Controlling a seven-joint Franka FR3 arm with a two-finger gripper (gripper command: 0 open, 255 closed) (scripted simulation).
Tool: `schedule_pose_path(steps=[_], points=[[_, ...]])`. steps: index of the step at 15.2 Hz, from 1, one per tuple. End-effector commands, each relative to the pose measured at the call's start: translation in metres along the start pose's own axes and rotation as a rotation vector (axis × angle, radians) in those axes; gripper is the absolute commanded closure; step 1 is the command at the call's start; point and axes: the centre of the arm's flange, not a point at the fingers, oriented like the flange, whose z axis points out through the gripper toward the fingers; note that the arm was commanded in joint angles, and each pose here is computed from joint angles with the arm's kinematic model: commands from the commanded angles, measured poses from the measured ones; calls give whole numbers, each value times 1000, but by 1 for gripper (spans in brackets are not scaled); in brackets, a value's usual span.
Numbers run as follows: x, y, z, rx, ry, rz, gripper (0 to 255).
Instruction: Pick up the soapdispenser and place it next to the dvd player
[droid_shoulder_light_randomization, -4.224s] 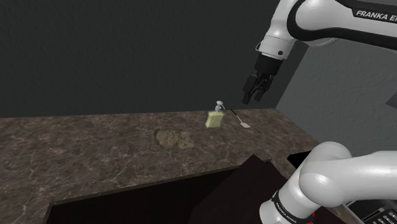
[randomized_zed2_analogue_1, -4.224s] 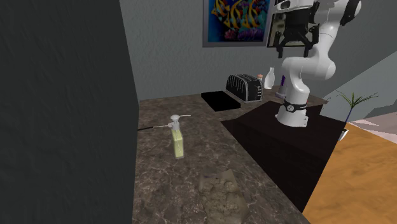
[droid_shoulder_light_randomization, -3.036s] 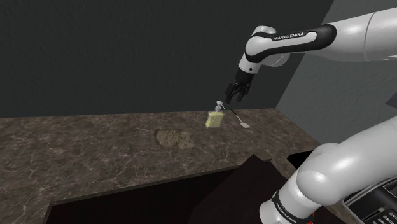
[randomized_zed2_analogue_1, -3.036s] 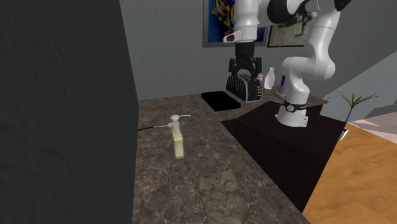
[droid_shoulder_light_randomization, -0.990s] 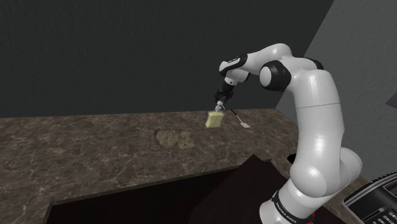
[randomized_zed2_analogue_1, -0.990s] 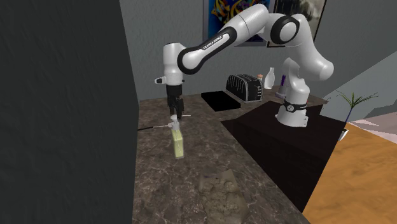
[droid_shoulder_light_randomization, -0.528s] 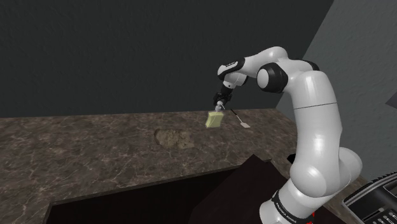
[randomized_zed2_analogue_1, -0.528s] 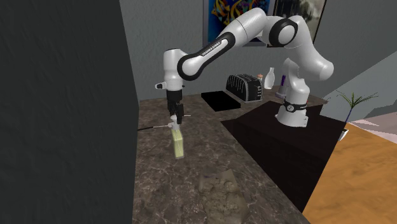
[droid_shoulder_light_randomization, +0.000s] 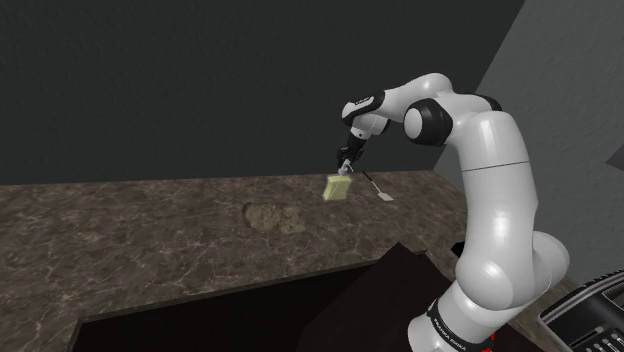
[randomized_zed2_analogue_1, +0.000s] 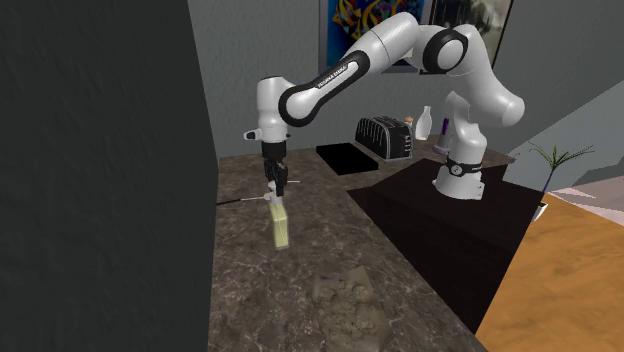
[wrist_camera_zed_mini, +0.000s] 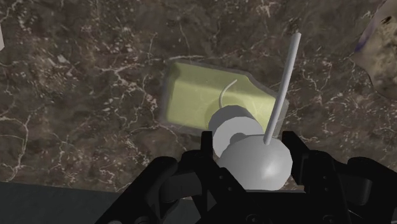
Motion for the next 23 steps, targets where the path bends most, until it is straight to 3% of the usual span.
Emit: schedule_pose_path(steps=[1,6,23], points=[[0,0,0,0,0,0,255],[0,0,0,0,0,0,255],[7,-12,-89,0,0,0,255]])
